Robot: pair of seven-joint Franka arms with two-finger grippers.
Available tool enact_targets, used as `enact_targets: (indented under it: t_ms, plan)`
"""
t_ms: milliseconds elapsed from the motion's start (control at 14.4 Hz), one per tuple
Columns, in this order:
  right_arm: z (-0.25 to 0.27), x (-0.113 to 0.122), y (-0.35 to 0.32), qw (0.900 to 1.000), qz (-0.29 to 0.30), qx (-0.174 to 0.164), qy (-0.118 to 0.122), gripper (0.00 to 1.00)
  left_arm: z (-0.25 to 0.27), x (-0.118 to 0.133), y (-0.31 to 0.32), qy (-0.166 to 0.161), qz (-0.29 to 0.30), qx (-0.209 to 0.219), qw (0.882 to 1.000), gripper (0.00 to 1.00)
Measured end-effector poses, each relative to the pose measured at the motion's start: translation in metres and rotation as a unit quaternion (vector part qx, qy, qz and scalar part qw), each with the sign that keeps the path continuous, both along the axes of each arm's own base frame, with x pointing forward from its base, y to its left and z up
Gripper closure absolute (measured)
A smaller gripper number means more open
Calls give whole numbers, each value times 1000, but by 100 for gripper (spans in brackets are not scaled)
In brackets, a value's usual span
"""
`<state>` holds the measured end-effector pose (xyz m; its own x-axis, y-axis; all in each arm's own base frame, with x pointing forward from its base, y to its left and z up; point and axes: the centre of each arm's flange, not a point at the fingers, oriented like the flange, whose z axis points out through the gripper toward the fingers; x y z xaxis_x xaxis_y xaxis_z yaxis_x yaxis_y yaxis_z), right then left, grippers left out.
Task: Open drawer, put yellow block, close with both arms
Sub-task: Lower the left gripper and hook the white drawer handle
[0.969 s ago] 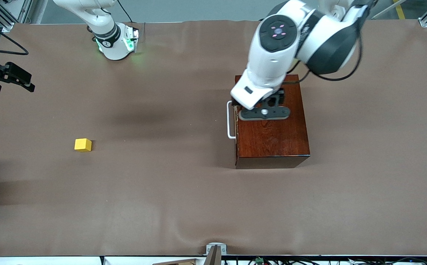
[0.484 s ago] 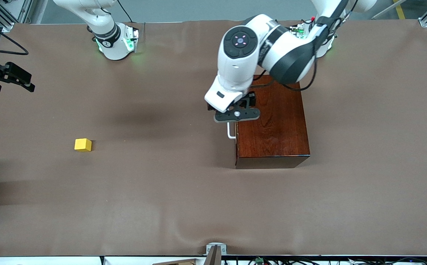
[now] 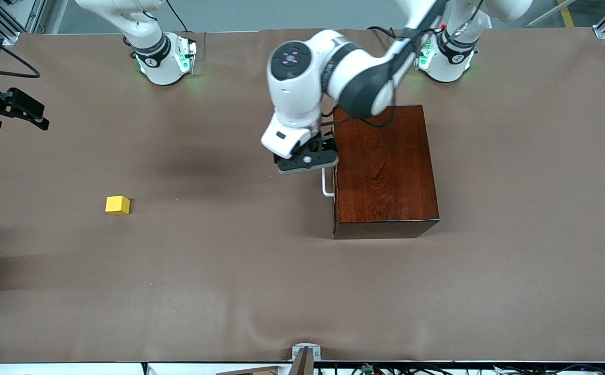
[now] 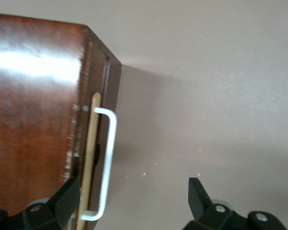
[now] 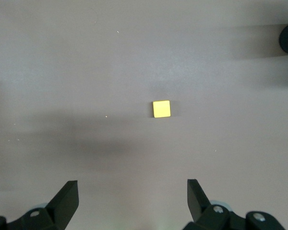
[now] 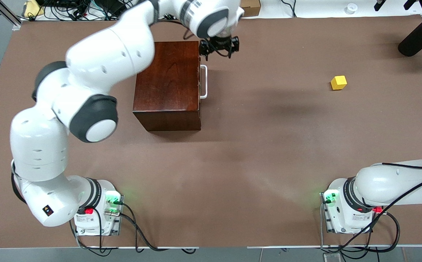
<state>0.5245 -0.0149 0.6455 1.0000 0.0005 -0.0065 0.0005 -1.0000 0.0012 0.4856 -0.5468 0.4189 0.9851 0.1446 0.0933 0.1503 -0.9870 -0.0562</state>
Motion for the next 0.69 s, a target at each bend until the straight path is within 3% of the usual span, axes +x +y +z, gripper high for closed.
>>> enact_targets:
  t_ms: [208, 692]
  plan:
    - [0, 0, 0, 1000, 0, 0, 0, 0, -21, -7, -12, -4, -5, 13, 1000, 0]
    - [-4, 3, 0, 1000, 0, 0, 2, 0, -71, -19, -21, -19, -37, 93, 995, 0]
